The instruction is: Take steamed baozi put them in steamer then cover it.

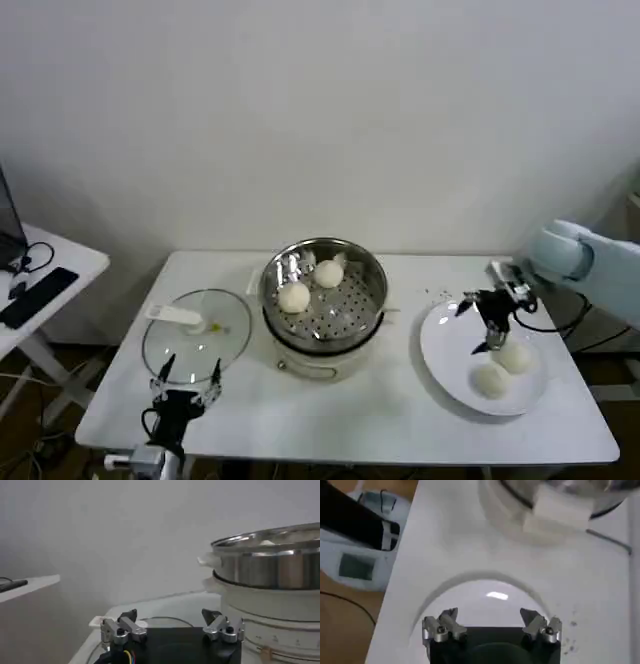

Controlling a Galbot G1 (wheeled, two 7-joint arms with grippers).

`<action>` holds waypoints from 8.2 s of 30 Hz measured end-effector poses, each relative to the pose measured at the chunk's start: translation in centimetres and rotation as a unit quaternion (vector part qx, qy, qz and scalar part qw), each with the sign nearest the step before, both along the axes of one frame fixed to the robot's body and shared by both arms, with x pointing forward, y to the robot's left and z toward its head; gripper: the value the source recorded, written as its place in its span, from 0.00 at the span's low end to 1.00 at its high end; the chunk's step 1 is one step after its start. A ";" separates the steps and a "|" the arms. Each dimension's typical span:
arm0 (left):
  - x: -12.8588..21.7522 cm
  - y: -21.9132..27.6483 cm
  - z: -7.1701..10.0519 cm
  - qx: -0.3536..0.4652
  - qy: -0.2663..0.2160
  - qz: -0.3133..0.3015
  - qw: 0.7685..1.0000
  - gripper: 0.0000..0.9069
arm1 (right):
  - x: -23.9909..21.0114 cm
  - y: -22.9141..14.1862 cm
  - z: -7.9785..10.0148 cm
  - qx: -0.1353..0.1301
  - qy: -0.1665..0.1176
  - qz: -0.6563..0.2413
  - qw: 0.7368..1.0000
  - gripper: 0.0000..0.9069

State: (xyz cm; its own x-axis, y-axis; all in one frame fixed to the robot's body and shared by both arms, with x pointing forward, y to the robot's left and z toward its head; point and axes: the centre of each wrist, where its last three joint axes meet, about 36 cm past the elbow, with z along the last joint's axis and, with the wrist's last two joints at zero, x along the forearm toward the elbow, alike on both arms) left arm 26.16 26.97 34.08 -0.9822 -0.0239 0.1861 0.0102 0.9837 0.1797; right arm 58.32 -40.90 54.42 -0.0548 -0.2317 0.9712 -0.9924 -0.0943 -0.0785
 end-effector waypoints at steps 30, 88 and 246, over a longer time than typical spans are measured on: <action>-0.2 0.1 -0.9 -0.001 0.011 0.008 1.000 1.00 | -1.4 -3.5 -9.3 -0.049 0.043 -0.029 0.997 1.00; -0.3 -0.5 -0.7 0.005 0.010 -0.005 1.000 1.00 | 2.9 19.0 16.3 -0.115 -0.167 0.386 0.900 0.78; 2.6 -1.1 0.3 -0.002 -0.003 0.038 0.999 1.00 | 0.7 -10.0 -7.9 -0.090 -0.009 -0.049 0.995 1.00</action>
